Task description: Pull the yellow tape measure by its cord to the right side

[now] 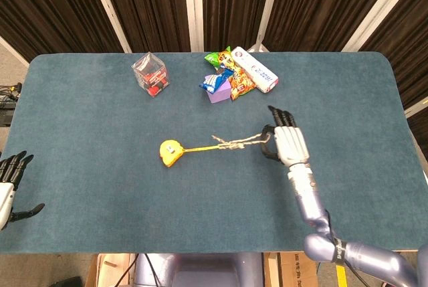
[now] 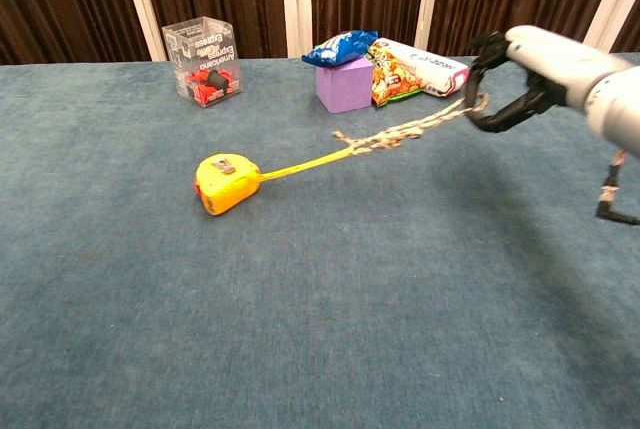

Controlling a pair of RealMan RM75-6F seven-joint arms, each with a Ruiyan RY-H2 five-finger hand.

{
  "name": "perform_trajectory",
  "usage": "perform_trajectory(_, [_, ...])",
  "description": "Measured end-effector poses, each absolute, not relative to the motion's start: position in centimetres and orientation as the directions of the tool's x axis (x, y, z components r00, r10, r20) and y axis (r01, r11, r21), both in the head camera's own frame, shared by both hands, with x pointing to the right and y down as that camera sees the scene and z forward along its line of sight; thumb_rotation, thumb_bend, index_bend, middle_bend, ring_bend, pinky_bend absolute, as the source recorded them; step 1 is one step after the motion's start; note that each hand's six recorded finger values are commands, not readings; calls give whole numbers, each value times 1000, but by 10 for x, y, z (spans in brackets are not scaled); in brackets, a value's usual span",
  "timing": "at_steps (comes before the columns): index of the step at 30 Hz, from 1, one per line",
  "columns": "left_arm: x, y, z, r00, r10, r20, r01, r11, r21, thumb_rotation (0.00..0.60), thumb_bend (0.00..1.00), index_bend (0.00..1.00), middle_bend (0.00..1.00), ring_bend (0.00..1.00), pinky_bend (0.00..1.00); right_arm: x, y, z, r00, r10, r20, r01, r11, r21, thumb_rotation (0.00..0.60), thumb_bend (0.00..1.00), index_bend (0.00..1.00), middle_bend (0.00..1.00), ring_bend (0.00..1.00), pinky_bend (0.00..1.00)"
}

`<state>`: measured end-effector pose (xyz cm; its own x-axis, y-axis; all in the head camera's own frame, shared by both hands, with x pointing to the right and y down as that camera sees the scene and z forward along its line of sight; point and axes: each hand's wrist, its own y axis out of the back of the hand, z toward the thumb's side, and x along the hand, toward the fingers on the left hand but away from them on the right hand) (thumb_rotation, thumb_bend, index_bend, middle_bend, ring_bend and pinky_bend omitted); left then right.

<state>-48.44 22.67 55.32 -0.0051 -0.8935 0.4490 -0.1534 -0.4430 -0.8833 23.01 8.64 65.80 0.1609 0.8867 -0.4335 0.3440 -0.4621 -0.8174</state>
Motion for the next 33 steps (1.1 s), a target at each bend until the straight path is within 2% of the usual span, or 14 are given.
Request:
perform_trajectory(19, [-478,229,550,10,-902,433,-137,-430,-893,600,0,0,0,0,0,377,56,608,-99,933,-345,248,-313,-917,600,454,607,75,0,0])
perform_trajectory(33, [-477,229,549,15,-906,424,-129,-422,-897,600,0,0,0,0,0,492,39,570,-357,898,-255,197,-195,-961,600,454,607,75,0,0])
